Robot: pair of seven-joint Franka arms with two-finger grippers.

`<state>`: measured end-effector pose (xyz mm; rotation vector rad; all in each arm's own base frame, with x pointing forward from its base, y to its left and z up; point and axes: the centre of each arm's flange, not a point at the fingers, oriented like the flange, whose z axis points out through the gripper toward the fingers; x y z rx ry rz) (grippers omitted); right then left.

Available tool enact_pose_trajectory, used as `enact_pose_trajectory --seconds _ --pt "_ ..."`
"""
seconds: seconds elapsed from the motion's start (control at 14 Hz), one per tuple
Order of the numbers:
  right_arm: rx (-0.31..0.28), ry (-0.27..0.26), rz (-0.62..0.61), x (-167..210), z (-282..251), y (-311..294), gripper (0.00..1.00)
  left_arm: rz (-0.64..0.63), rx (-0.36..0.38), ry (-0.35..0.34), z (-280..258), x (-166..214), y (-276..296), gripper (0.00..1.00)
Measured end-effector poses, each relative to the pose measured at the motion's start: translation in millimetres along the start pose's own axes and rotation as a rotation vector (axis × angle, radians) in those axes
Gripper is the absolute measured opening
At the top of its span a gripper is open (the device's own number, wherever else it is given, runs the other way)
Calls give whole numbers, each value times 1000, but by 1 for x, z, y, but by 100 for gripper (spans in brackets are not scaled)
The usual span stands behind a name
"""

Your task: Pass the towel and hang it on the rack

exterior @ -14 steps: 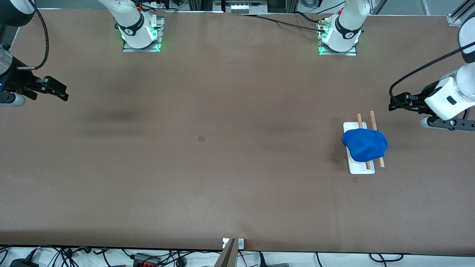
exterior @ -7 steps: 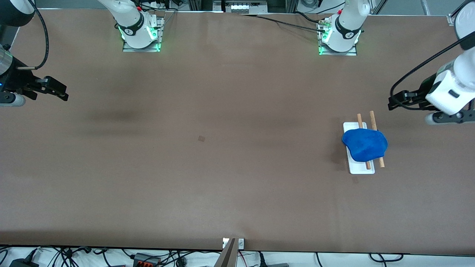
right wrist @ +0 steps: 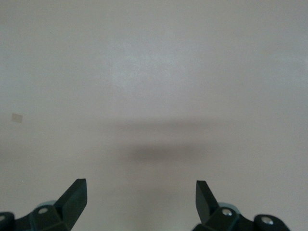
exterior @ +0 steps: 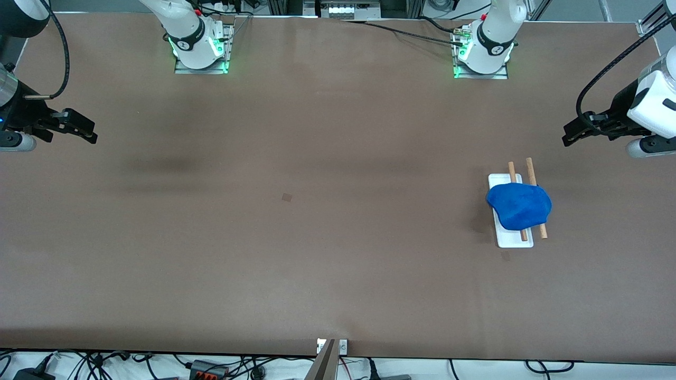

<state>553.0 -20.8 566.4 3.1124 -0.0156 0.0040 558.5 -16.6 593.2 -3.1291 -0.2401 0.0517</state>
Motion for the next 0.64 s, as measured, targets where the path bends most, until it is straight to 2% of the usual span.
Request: enact_pose_trajectory --seconds 0.64 --pt "0 0 0 0 0 0 100 20 3 -12 6 -2 10 100"
